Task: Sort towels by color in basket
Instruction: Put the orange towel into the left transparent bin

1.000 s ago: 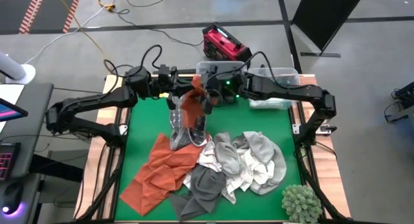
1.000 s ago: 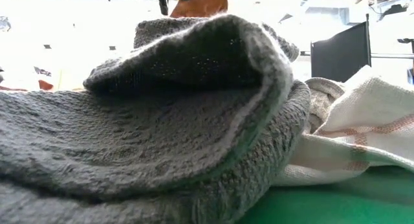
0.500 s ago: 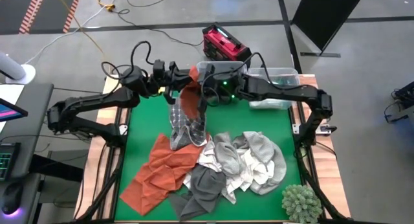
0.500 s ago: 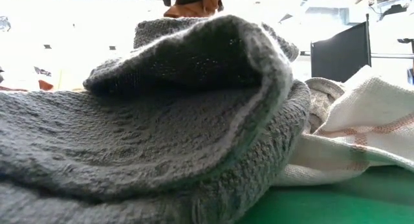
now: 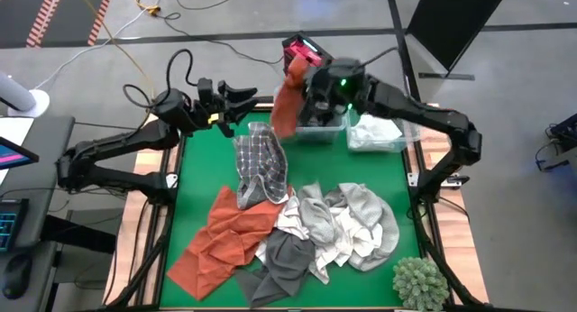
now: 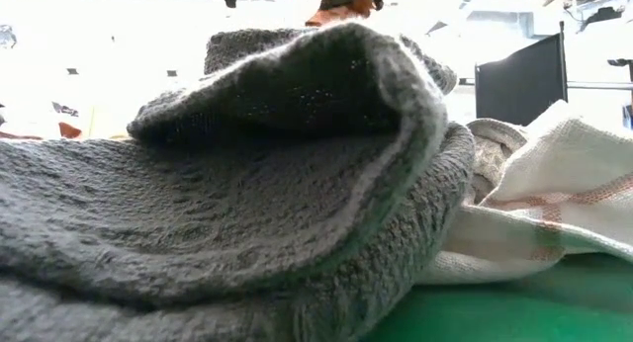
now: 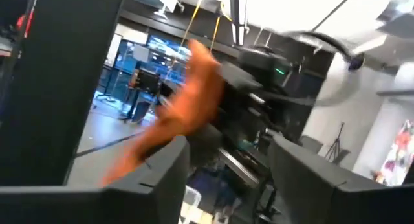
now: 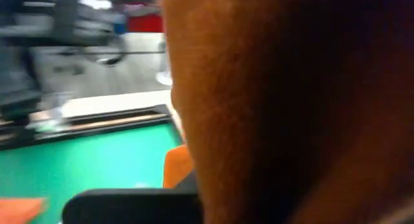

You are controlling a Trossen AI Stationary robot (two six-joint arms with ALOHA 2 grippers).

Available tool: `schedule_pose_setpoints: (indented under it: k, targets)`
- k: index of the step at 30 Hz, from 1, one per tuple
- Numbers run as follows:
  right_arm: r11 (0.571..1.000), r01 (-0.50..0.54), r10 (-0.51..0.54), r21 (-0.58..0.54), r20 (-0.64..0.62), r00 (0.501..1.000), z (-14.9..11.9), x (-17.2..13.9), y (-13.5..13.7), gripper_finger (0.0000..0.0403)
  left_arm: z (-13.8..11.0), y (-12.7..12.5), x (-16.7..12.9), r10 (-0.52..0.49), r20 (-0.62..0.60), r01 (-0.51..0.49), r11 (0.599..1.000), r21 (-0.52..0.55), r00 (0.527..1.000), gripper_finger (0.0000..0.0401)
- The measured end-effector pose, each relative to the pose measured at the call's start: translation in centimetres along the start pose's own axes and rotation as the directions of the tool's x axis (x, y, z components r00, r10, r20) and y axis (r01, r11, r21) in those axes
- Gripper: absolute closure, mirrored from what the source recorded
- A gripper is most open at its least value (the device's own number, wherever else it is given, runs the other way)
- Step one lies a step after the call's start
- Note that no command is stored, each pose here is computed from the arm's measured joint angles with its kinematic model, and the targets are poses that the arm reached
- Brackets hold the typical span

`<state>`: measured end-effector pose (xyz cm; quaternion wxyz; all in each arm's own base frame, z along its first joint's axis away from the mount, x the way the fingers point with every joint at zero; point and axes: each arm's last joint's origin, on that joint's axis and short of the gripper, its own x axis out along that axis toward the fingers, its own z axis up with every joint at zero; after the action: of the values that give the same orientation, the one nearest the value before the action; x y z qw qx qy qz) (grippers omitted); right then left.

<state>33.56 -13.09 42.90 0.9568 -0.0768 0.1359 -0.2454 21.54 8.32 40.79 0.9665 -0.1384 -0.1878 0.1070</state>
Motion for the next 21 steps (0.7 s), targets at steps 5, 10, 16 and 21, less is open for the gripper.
schedule_pose_setpoints:
  k: [5, 10, 16, 21]
  targets:
    - [0.993, 0.116, -0.115, 0.01, -0.08, 0.99, -1.9, 1.7, -3.8, 0.0375, 0.7, -0.4, -0.7, -0.01, 0.01, 0.01, 1.0, -0.024, 1.0, 0.0173]
    - [0.99, 0.142, -0.139, -0.01, -0.279, 0.95, -7.6, 4.7, -5.1, 0.0375, 1.3, -0.7, -1.5, -0.007, 0.003, 0.007, 0.999, -0.034, 1.0, 0.0179]
    - [0.995, 0.094, -0.091, -0.017, -0.465, 0.881, -13.2, 7.2, -3.8, 0.0375, 0.8, -0.5, -2.3, 0.046, -0.092, -0.05, 0.998, -0.042, 0.995, 0.0181]
    - [0.997, 0.055, -0.019, 0.046, -0.563, 0.826, -15.8, 8.7, -2.7, 0.0375, 0.0, -0.2, -2.4, 0.075, -0.17, -0.085, 0.995, -0.05, 0.983, 0.0181]
